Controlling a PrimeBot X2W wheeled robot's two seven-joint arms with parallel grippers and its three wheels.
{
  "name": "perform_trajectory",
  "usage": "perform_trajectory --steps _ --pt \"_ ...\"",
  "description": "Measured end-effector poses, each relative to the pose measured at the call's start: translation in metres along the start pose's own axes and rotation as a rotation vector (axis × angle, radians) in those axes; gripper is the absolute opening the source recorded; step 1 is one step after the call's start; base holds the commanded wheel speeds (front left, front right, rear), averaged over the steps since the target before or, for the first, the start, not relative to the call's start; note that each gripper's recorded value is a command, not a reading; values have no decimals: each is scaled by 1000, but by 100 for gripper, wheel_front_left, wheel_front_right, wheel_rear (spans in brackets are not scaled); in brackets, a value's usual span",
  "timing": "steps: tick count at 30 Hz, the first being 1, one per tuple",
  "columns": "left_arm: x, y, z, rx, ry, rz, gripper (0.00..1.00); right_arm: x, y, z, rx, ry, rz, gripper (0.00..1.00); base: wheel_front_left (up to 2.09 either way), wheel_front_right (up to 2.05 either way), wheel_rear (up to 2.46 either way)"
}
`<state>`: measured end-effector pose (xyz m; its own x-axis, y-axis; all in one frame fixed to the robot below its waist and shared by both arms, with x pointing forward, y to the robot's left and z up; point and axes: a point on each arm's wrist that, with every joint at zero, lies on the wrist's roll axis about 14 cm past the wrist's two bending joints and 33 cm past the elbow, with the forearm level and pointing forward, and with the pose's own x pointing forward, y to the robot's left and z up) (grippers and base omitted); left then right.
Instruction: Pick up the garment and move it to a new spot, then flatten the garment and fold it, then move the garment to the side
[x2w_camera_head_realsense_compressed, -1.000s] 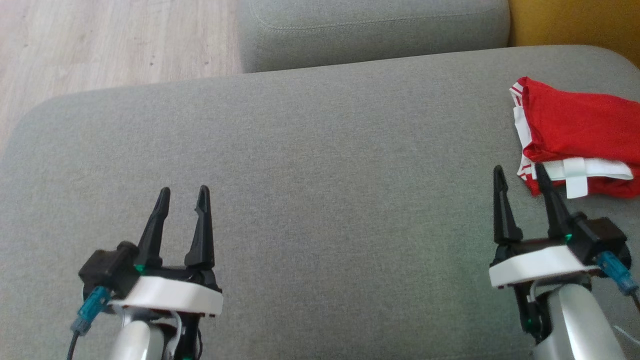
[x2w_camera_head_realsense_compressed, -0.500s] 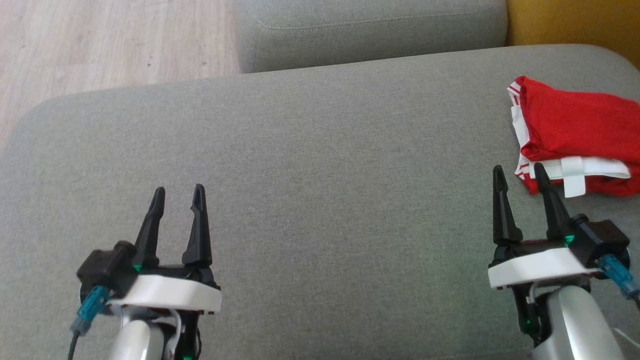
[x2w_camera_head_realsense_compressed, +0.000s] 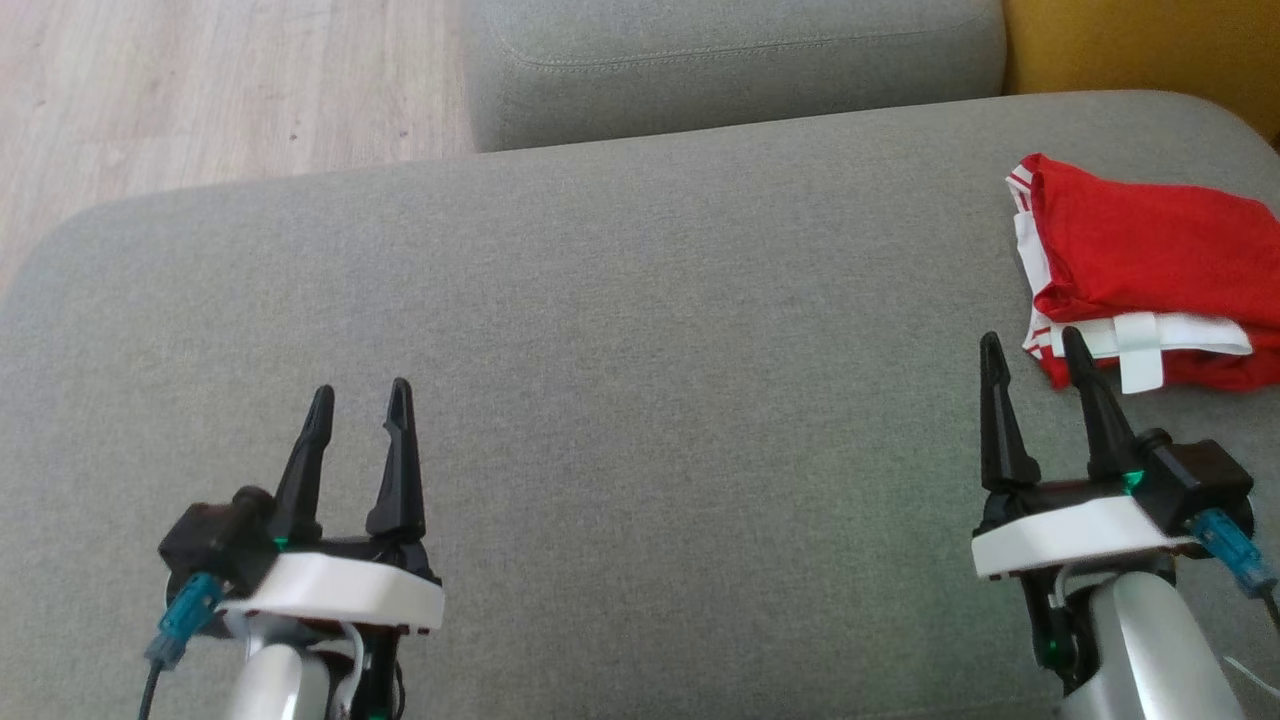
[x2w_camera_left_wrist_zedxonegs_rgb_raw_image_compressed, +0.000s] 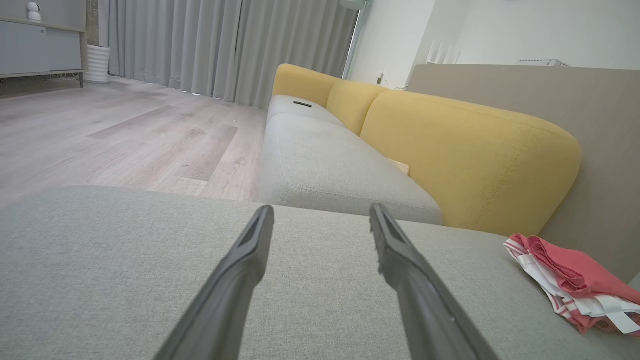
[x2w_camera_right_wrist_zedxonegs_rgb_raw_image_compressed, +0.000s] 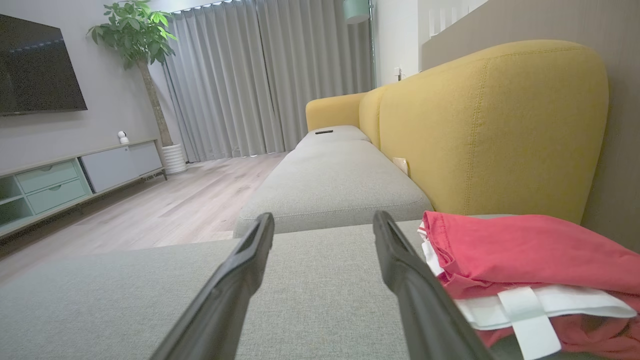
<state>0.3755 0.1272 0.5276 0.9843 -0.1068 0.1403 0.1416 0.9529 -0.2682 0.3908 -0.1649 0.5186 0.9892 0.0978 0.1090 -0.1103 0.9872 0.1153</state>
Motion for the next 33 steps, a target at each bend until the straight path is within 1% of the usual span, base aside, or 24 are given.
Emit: perform_trajectory --steps 23,24,26,30,33 --pt "1 12 -6 18 20 37 100 -1 -1 -6 26 17 -8 100 0 0 0" --pt "1 12 -6 17 18 38 0 -1 -2 -7 26 18 -9 0 0 0 0" --pt "0 13 -12 16 37 42 0 -3 -3 -13 28 40 -13 0 0 0 0" --pt "-19 22 -42 8 137 77 0 -22 -6 -45 45 142 -35 0 0 0 0" --pt "-24 25 -47 -24 158 95 0 -26 -8 -50 81 160 -51 0 0 0 0"
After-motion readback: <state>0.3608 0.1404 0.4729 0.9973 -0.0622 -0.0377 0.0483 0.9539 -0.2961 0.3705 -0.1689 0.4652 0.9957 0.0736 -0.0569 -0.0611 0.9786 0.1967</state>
